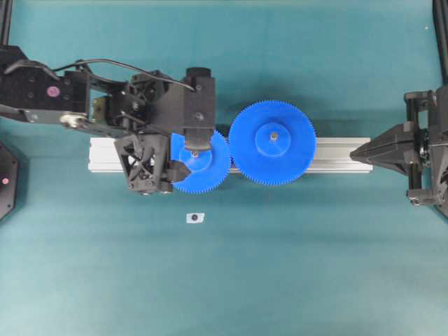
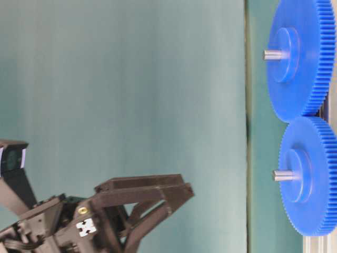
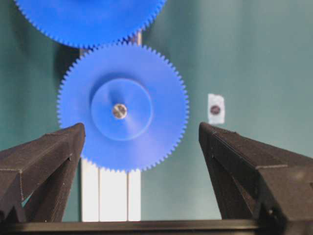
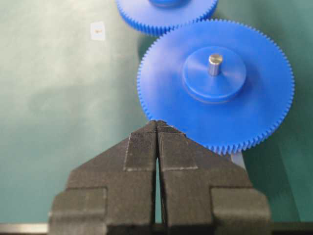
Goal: Insert the small gear onto the shaft.
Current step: 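Open the left gripper and pull it back from the gear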
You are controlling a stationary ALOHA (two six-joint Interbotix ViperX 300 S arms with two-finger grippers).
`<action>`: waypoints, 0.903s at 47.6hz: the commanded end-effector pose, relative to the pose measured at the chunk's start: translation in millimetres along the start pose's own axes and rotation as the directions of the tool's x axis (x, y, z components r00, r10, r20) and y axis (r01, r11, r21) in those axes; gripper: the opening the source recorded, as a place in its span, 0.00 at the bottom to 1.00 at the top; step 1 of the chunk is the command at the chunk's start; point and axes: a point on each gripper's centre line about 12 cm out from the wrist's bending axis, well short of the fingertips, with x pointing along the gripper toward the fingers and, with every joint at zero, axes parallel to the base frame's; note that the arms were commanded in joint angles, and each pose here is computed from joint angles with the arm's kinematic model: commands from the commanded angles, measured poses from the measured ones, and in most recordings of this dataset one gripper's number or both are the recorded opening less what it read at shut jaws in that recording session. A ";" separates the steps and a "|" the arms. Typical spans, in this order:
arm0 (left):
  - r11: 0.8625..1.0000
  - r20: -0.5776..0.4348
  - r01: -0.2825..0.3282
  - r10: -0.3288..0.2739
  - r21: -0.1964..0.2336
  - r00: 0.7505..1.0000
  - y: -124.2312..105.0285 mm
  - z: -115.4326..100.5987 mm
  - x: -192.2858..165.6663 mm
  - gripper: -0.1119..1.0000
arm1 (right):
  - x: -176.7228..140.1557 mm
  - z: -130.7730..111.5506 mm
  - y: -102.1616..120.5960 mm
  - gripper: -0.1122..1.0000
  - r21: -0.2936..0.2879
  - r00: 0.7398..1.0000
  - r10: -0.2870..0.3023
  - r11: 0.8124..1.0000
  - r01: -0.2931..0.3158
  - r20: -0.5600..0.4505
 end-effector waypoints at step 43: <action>1.000 0.075 -0.002 0.002 0.010 0.997 -1.3 7.3 -28.0 0.90 | -0.2 6.0 0.5 0.09 0.014 1.000 0.001 1.000 -0.001 0.017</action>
